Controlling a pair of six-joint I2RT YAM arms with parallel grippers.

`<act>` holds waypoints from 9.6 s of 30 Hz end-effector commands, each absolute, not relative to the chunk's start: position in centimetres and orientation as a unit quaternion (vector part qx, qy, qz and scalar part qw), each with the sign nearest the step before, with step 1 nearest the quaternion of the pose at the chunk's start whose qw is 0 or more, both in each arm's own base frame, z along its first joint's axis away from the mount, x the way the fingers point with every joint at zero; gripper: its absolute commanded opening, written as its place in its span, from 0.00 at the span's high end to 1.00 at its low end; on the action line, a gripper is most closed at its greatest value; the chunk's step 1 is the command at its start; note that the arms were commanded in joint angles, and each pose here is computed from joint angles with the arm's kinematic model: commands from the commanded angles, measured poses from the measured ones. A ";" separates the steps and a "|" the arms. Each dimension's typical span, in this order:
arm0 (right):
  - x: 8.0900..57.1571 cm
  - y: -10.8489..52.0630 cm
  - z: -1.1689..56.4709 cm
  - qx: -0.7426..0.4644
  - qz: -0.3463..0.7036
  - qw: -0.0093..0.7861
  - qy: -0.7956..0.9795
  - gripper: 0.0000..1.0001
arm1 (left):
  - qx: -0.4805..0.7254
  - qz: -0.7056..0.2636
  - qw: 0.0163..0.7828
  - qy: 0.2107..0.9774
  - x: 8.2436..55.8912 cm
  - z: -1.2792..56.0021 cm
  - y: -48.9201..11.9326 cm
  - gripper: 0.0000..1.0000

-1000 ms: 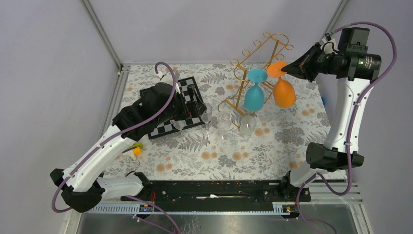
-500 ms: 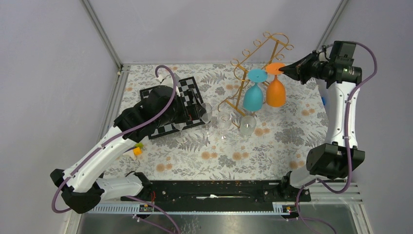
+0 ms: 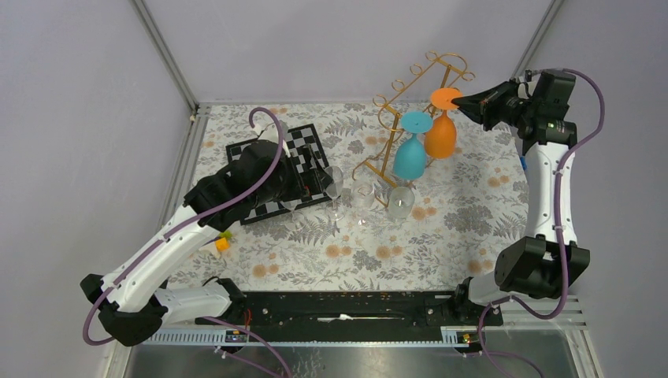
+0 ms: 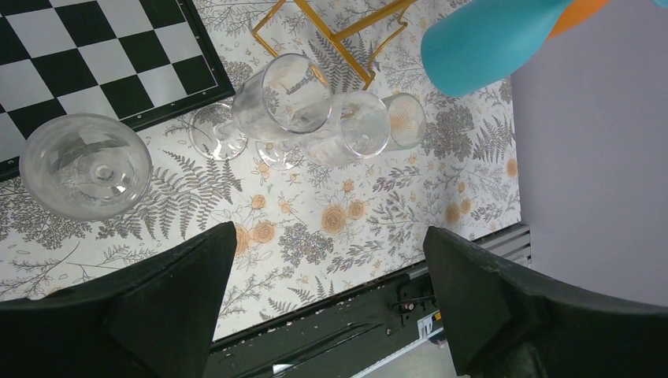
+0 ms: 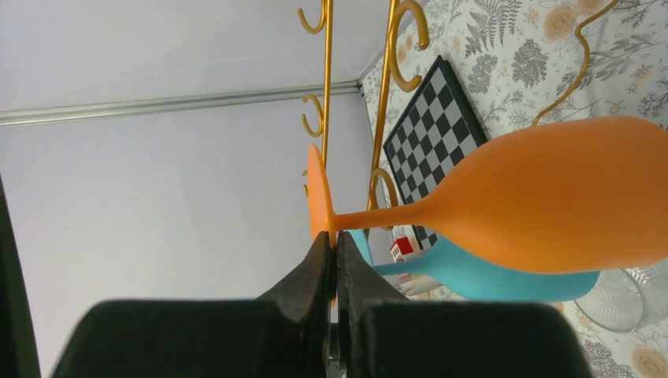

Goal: Place the wine glass upside down on the wine glass rack

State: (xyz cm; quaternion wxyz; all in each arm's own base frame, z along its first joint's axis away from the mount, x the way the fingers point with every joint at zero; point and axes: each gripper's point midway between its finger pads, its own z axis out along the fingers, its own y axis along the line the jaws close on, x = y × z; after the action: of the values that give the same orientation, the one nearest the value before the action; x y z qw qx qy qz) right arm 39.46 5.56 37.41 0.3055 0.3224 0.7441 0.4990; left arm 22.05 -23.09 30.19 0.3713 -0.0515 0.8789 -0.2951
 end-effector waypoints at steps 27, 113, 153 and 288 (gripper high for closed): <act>37.8 6.3 38.0 0.315 0.532 0.322 0.717 1.00 | -0.070 -0.323 0.372 0.867 22.0 30.6 -23.4 0.01; 37.2 7.3 36.0 0.311 0.458 0.325 0.767 0.20 | -0.056 -0.297 0.408 0.861 22.1 30.4 -21.5 0.01; 20.5 7.8 23.0 0.237 0.320 0.256 0.881 0.16 | 0.116 -0.198 0.308 0.923 19.3 28.0 -19.5 0.01; 17.2 15.4 39.0 0.117 0.454 0.270 0.841 0.18 | 0.098 -0.547 0.368 0.745 14.8 48.5 -23.5 1.00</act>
State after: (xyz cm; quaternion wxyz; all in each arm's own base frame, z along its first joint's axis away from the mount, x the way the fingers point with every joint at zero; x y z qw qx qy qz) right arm 17.39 14.19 37.72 0.2733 0.1259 0.8468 0.4386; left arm 15.38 -22.88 44.64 0.3390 0.0857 0.7965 -0.4934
